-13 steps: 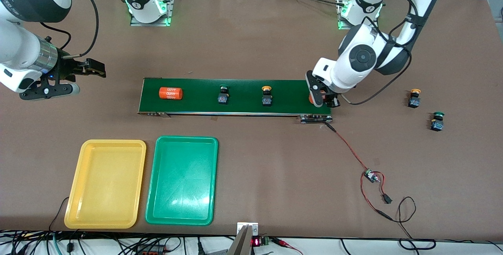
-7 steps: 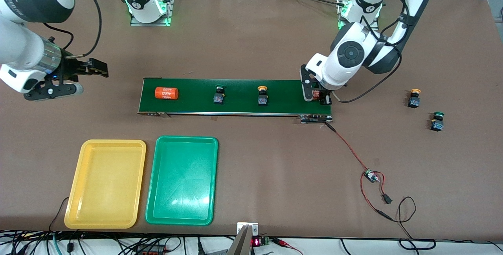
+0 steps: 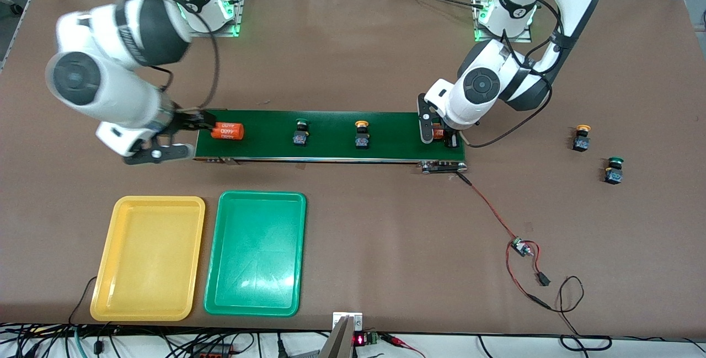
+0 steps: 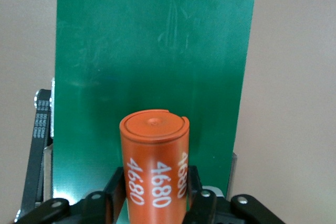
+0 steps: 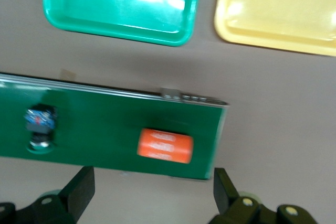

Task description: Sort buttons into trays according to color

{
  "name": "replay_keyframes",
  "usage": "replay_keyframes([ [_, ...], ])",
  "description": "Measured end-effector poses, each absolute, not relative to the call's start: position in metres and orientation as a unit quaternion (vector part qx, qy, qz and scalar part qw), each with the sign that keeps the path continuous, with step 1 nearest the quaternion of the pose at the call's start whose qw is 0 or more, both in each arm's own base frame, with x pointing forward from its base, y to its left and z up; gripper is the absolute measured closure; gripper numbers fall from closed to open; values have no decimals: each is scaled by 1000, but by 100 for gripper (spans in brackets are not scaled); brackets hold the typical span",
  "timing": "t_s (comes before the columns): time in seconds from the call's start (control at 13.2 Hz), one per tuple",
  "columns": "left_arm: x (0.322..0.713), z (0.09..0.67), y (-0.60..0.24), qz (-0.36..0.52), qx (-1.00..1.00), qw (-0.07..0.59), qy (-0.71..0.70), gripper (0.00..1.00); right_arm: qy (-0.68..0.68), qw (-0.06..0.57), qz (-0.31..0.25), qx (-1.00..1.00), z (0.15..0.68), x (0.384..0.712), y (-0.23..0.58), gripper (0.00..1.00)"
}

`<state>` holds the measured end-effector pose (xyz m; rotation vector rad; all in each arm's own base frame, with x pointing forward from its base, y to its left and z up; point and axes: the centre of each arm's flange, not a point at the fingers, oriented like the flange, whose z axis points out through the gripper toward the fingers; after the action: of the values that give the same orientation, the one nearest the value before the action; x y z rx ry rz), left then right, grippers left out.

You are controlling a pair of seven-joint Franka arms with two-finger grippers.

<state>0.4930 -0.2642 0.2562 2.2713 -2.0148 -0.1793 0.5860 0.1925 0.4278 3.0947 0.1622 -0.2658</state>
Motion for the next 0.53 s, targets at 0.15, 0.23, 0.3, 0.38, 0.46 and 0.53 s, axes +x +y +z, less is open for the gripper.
replay_keyframes([
  [0.15,493,255,-264,-58,746,51,-662,23,42,3,-92,995,403,581,231,0],
  [0.23,494,257,-265,-55,746,50,-662,15,38,-13,-98,994,392,580,243,0],
  [0.3,497,261,-265,-49,747,47,-661,4,35,-26,-104,994,380,580,251,0],
  [0.38,502,271,-262,-40,751,42,-658,0,33,-33,-107,993,368,580,257,0],
  [0.46,512,285,-252,-27,758,33,-650,0,35,-35,-110,993,357,579,264,0],
  [0.53,524,304,-233,-12,771,22,-636,0,39,-34,-111,992,345,576,271,0],
])
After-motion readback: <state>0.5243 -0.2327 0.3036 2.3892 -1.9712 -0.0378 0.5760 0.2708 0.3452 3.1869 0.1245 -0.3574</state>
